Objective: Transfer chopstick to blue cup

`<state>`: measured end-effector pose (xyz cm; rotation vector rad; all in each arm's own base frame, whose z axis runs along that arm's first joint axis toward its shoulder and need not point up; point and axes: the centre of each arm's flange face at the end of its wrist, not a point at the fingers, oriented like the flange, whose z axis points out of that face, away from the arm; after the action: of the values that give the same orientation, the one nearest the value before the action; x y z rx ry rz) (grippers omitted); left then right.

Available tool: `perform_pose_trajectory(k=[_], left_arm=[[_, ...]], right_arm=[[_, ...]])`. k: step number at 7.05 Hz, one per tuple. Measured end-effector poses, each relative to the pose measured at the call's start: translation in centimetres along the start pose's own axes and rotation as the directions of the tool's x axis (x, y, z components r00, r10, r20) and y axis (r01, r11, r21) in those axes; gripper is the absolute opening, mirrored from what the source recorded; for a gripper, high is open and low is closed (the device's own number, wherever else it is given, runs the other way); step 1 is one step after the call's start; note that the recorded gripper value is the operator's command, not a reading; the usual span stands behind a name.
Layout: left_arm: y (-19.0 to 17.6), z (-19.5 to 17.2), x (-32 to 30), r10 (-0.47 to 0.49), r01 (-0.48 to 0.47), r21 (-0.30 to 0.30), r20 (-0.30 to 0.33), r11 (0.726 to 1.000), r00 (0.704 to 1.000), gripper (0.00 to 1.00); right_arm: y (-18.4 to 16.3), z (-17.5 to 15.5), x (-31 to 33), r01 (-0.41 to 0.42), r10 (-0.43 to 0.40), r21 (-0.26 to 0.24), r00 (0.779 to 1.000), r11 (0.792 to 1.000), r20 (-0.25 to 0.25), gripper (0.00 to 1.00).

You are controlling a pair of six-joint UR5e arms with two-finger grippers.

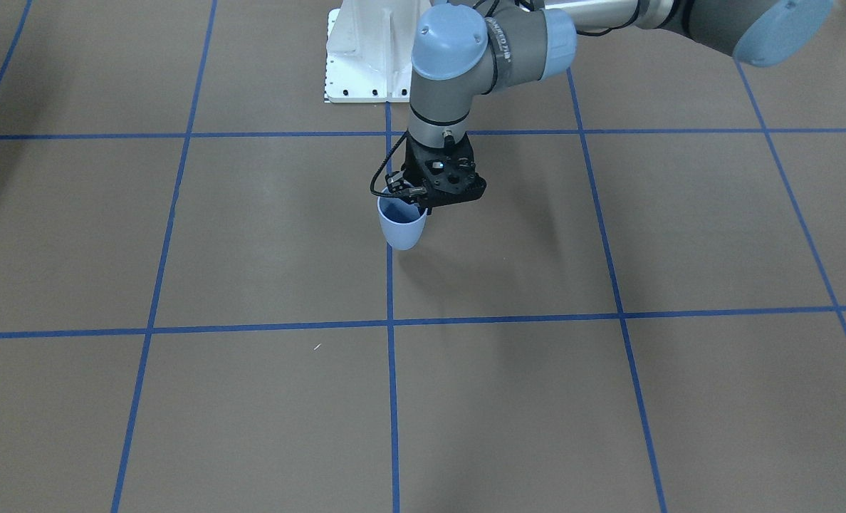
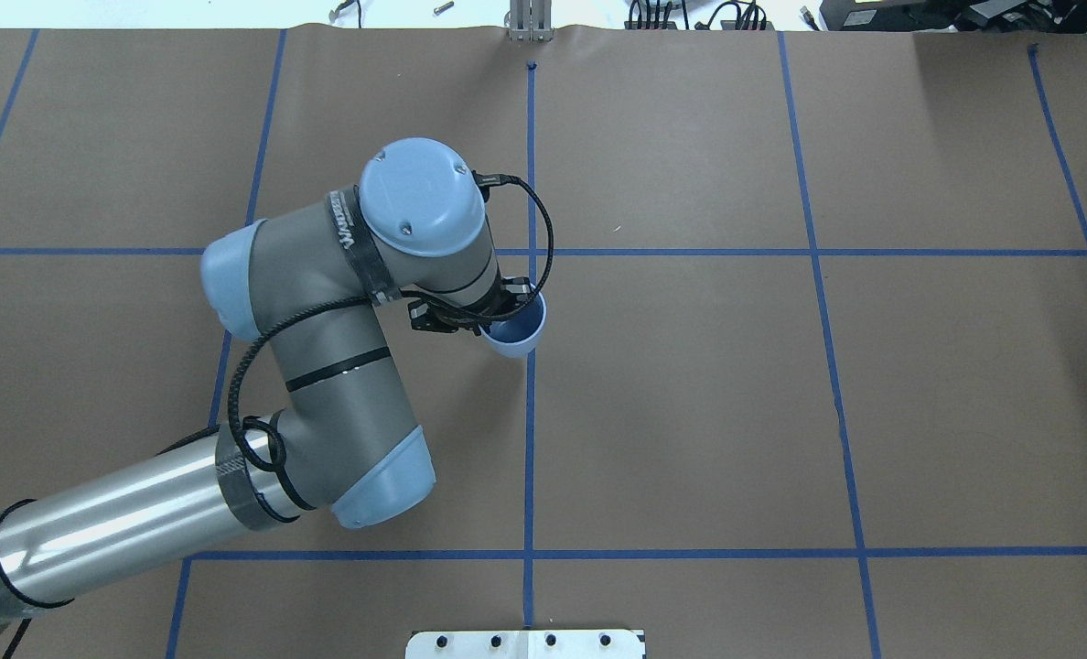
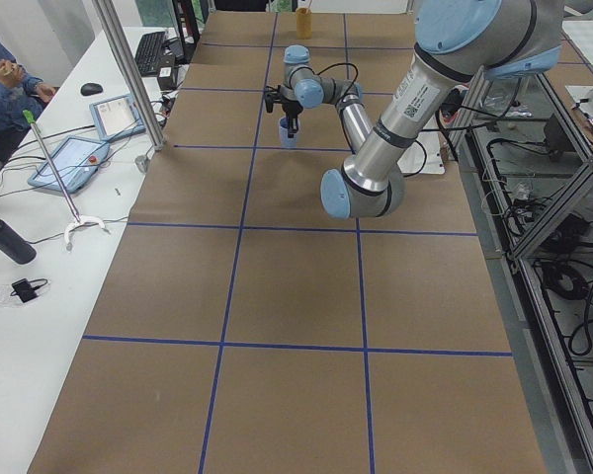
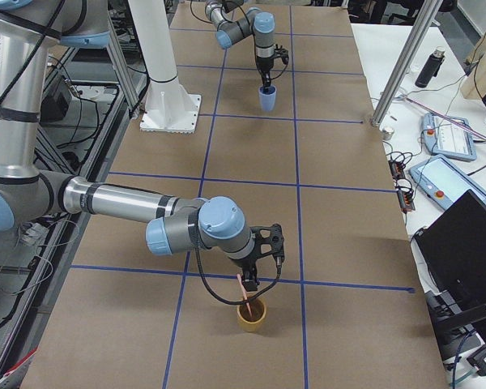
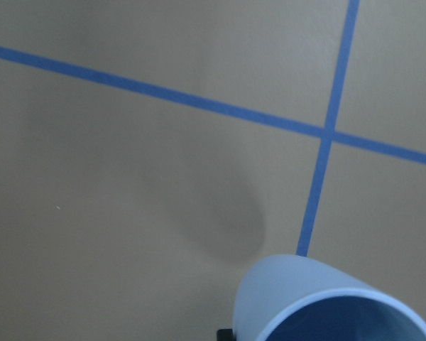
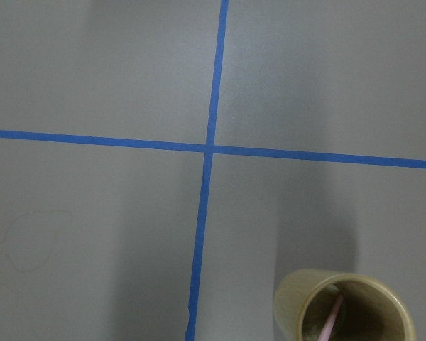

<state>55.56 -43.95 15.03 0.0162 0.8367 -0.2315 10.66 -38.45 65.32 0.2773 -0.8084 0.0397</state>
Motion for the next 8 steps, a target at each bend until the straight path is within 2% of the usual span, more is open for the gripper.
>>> perform_pose_trajectory(k=[3, 8], left_arm=[[1.5, 1.2, 1.5, 0.017, -0.017, -0.005, 0.015, 1.000, 1.000, 0.00], [0.6, 0.8, 2.6, 0.024, -0.024, 0.008, -0.005, 1.000, 1.000, 0.00]], right_arm=[[1.2, -0.7, 0.7, -0.025, 0.025, 0.010, 1.000, 1.000, -0.006, 1.00], [1.9, -0.7, 1.1, -0.035, 0.035, 0.010, 0.999, 0.999, -0.013, 1.00]])
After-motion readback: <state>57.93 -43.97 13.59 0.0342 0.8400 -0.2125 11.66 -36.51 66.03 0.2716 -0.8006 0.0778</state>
